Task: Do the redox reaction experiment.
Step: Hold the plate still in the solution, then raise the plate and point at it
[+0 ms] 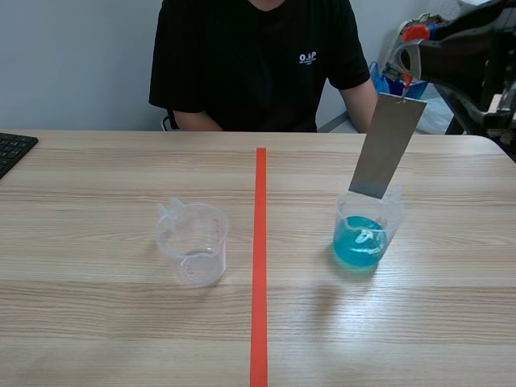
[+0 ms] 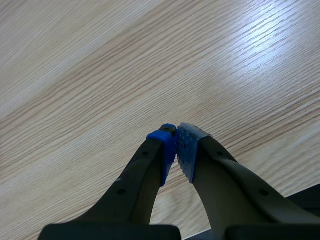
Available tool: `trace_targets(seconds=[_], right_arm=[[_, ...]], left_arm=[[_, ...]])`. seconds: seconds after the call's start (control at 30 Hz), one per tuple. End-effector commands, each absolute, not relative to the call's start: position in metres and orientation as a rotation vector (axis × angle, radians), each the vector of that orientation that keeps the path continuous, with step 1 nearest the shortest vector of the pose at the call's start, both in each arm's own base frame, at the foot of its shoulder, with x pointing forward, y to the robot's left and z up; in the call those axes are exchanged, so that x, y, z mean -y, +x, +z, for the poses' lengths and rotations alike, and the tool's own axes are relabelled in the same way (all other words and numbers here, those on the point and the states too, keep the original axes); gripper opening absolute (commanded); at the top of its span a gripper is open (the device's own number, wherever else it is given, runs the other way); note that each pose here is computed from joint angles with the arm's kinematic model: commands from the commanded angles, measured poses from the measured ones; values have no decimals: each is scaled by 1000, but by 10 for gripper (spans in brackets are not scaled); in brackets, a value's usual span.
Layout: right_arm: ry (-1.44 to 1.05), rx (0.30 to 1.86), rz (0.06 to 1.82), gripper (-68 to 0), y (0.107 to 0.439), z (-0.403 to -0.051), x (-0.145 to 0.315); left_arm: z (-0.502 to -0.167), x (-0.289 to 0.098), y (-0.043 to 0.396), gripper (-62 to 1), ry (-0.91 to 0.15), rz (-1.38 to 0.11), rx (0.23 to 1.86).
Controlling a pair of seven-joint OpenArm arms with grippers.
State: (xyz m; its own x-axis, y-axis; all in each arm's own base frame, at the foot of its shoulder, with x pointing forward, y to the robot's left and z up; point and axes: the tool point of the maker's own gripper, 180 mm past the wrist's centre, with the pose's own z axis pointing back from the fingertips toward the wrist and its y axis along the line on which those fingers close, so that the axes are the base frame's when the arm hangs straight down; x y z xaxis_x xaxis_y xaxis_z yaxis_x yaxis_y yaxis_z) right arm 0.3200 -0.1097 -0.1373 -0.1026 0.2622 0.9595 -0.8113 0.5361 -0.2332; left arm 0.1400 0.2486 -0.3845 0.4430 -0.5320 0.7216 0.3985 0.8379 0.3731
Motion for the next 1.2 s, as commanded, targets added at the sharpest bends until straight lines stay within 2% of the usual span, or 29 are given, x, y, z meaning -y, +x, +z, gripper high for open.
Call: trace_targets(seconds=[0.0, 0.3, 0.73, 0.9, 1.17], right_arm=[[512, 1441, 990, -660, 320, -117, 112], [529, 1471, 981, -660, 317, -92, 114], [522, 1460, 982, -660, 317, -95, 115], [519, 1456, 982, -660, 318, -95, 115], [520, 1456, 982, -660, 318, -95, 115]], left_arm=[[-377, -253, 146, -568, 171, -576, 978], [-377, -253, 145, -568, 171, -576, 977], [-373, -253, 151, -568, 172, -578, 1005], [-356, -253, 184, -568, 187, -579, 1099], [-309, -232, 261, -568, 111, -622, 1298]])
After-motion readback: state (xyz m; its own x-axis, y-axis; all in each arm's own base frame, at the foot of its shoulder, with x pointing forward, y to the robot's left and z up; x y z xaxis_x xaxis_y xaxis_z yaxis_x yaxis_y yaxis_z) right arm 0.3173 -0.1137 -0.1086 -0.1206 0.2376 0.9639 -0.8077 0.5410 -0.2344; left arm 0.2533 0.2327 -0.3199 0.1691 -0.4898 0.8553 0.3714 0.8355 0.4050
